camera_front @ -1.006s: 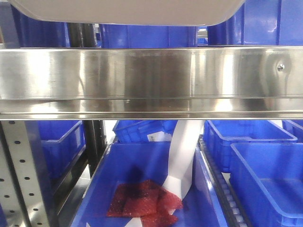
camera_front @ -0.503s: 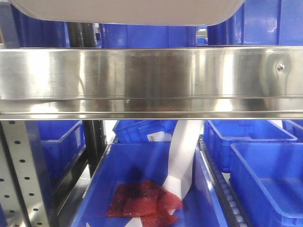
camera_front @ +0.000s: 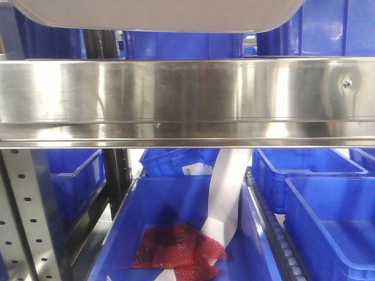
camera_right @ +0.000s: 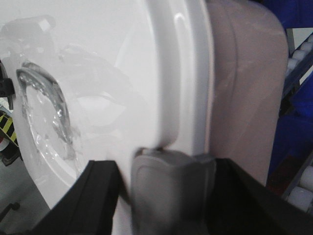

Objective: Grab white bin and place on right shelf
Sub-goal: 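Lower the pink bin onto the upper roller shelf with both grippers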

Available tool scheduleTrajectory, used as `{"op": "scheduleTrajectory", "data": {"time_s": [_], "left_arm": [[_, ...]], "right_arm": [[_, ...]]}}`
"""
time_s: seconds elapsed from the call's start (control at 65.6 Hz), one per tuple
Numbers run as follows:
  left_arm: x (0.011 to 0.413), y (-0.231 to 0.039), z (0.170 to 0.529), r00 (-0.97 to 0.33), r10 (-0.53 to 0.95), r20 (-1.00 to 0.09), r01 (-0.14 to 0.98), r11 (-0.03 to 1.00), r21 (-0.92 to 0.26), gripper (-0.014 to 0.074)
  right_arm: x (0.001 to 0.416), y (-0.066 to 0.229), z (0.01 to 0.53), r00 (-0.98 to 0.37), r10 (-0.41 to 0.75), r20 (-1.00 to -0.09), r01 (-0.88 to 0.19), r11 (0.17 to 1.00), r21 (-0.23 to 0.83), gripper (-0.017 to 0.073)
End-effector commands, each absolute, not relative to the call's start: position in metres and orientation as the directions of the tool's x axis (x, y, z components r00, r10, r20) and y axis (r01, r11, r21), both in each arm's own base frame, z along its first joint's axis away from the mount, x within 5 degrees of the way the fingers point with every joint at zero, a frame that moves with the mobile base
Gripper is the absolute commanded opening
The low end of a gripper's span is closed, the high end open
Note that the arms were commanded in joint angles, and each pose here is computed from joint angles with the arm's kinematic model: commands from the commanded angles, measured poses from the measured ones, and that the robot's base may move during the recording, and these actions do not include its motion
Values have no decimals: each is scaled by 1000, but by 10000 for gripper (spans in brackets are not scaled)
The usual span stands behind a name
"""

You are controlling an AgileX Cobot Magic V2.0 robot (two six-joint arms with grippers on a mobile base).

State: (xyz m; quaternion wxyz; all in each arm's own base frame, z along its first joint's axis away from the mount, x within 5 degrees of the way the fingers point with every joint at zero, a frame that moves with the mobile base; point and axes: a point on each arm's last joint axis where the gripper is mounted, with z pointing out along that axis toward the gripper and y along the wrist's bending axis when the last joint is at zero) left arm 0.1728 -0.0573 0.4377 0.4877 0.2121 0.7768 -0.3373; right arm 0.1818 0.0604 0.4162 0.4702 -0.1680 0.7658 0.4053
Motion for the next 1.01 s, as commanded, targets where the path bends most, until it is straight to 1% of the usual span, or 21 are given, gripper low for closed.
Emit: {"op": "scheduleTrajectory", "data": {"time_s": [0.0, 0.229, 0.396, 0.579, 0.747, 0.884, 0.991], "left_arm": [[156, -69, 459, -397, -65, -916, 746, 558, -363, 283], [156, -69, 460, -395, -71, -916, 746, 558, -365, 283], [163, -70, 461, -415, -119, -902, 747, 521, -413, 283], [183, -71, 459, -468, -198, -861, 734, 456, -504, 283], [206, -68, 451, -504, -229, -833, 695, 466, -548, 283], [228, -66, 454, -506, -271, -819, 677, 463, -572, 283], [247, -64, 457, -498, -304, -812, 662, 471, -583, 283]], "right_arm": [[168, 69, 444, -459, 236, -857, -715, 474, 513, 429], [171, 67, 447, -448, 277, -850, -702, 481, 526, 429], [175, 68, 449, -466, 329, -821, -694, 439, 570, 429], [189, 67, 444, -503, 362, -785, -672, 407, 619, 429], [208, 65, 441, -530, 383, -756, -649, 390, 653, 429], [233, 63, 439, -550, 394, -736, -626, 389, 676, 429], [252, 62, 437, -570, 411, -711, -608, 371, 702, 429]]}}
